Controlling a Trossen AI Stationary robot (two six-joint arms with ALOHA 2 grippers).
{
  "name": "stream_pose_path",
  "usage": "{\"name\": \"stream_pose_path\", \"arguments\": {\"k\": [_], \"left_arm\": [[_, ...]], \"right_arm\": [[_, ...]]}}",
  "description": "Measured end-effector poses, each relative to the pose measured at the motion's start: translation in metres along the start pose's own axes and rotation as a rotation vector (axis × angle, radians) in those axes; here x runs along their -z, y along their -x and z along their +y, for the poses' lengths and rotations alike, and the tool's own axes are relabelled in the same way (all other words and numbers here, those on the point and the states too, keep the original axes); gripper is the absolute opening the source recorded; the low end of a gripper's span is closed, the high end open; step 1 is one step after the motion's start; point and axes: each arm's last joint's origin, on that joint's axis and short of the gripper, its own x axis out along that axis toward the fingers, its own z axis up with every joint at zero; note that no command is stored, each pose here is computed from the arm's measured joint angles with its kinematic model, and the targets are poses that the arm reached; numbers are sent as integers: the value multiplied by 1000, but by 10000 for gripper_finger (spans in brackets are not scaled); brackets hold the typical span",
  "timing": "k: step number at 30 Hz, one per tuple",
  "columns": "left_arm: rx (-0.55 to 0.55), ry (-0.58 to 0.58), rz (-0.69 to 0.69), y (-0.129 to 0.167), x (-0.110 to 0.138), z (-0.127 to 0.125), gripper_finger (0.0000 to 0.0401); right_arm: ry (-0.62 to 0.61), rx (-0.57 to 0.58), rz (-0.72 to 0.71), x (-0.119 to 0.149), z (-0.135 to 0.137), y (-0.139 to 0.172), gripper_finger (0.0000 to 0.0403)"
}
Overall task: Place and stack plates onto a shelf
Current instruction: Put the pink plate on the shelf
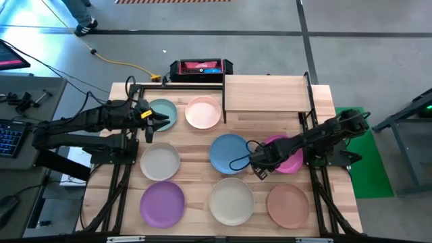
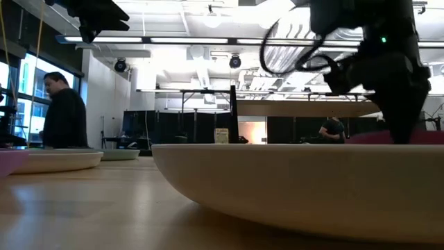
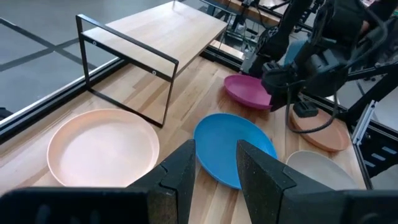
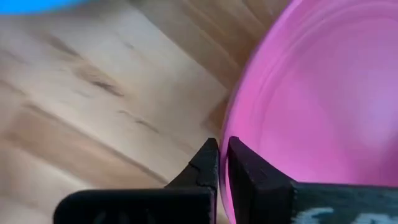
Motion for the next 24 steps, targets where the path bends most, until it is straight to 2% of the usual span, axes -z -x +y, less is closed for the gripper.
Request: {"name": "stream_pose_path", "arguments": {"k": [5, 11, 24], "left_arm": [[0, 0, 0, 0, 0, 0, 104], [-1, 0, 0, 0, 0, 0, 104], [-1, 0, 0, 0, 0, 0, 104]], "right_arm": [[6, -31, -22, -3, 7, 19, 1], [9, -5, -40, -2, 11, 39, 1], [-8, 6, -49, 12, 21, 70, 0]]}}
